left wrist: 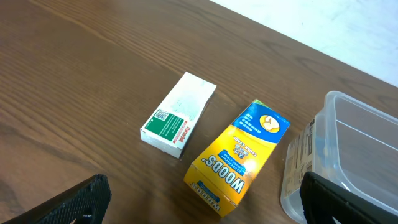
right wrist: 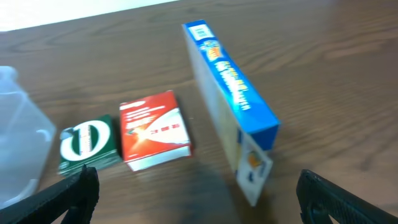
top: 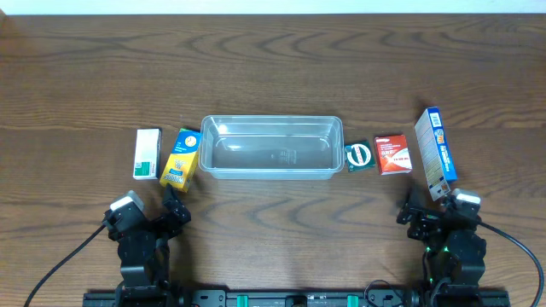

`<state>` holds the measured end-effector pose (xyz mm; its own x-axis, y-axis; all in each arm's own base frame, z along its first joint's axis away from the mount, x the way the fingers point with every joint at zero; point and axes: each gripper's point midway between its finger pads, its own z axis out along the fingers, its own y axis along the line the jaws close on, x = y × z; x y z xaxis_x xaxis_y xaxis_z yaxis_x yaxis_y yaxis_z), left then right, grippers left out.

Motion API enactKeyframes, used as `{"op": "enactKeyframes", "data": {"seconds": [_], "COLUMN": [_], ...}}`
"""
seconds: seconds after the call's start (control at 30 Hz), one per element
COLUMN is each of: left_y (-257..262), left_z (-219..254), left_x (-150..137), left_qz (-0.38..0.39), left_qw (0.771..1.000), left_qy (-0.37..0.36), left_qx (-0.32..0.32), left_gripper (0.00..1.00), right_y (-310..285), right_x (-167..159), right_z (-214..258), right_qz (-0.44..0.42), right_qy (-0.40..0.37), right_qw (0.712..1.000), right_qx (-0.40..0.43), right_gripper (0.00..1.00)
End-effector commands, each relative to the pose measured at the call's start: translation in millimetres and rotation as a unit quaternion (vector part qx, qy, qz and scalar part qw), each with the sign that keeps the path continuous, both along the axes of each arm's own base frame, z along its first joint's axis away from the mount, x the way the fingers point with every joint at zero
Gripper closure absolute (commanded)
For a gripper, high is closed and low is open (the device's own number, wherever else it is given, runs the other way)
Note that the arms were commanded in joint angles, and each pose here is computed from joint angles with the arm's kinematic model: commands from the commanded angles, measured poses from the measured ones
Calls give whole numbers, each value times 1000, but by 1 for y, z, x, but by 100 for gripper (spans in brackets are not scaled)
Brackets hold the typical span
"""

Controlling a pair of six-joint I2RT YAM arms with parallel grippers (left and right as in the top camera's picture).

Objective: Pack container

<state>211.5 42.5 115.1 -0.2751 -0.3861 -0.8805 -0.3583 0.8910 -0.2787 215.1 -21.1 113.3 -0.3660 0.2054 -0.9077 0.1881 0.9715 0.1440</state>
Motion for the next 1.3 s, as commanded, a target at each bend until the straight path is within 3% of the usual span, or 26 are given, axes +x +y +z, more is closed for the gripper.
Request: {"op": "enactKeyframes", "data": {"seconds": [0.0, 0.33, 0.63, 0.93, 1.07, 1.27], "left_y": [0, 0, 0, 0, 0, 0], "left_z": [-7, -7, -7, -7, -7, -7], "left_x": [0, 0, 0, 0, 0, 0], "left_qz": [-3, -3, -3, -3, -3, -3], "left_qw": [1000, 1000, 1000, 1000, 1000, 1000], "left_qy": [8, 8, 7, 8, 8, 8], "left_qx": [7, 7, 7, 7, 7, 7], "left_gripper": [2, 2, 2, 2, 2, 2], "right_y": [17, 64, 57, 23, -4, -9], "right_x": [2, 4, 5, 40, 61, 93], "right_z": [1, 26, 116, 157, 162, 146], "right_qz": [43, 170, 142, 68, 32, 30], "right_qy": [-7, -53, -101, 74, 184, 266], "right_qw": [999, 981, 979, 995, 981, 961], "right_qx": [31, 80, 103, 27, -54, -63], "right_gripper": [1, 1, 1, 1, 1, 1]}}
